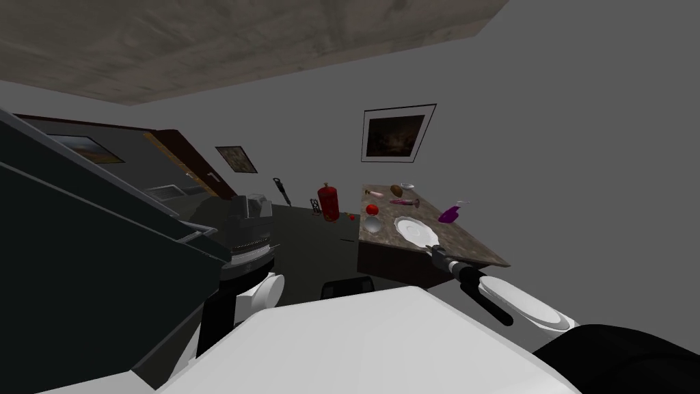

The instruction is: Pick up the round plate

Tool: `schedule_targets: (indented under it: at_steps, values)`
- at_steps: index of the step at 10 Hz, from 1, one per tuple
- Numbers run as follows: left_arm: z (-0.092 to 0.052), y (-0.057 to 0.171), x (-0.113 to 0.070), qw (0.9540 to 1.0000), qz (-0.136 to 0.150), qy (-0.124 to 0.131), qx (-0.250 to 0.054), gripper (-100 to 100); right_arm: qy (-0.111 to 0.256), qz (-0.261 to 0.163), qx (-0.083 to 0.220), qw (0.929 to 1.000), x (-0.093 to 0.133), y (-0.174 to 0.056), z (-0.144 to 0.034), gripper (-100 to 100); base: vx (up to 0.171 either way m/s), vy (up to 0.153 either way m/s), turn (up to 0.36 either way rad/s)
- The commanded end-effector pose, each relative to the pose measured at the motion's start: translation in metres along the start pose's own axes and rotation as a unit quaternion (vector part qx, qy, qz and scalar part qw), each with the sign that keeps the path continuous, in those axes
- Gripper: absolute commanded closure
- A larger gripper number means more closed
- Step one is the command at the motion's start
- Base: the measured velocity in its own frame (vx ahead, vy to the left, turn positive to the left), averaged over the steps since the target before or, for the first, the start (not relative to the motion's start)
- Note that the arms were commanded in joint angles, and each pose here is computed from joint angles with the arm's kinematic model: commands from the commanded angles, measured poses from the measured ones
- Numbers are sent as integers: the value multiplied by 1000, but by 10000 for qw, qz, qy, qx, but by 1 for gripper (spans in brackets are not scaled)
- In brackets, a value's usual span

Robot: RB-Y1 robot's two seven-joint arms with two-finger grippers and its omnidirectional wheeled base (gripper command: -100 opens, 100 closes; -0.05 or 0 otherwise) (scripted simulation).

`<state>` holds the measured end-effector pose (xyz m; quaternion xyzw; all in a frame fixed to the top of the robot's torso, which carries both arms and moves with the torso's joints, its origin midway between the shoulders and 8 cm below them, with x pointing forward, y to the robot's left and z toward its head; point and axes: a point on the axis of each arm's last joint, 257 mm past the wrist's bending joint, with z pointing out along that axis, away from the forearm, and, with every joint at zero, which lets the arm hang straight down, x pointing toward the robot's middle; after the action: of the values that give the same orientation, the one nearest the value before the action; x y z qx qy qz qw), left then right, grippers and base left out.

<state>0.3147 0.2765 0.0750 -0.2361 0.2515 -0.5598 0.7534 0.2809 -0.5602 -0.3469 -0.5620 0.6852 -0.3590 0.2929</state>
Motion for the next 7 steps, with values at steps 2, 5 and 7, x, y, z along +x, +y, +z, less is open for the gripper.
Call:
schedule_targets:
  at_steps: [2,5,7]
  values:
    - [0,0,0,10000,0,0,0,0,0,3,1,10000,0,0,0,0,0,0,0]
    - [0,0,0,10000,0,0,0,0,-108,-128,89,9998,-14,-12,-10,100,30,-17,-94]
    - [0,0,0,10000,0,0,0,0,-88,-107,92,9999,-12,-13,-8,0,5,-3,-8]
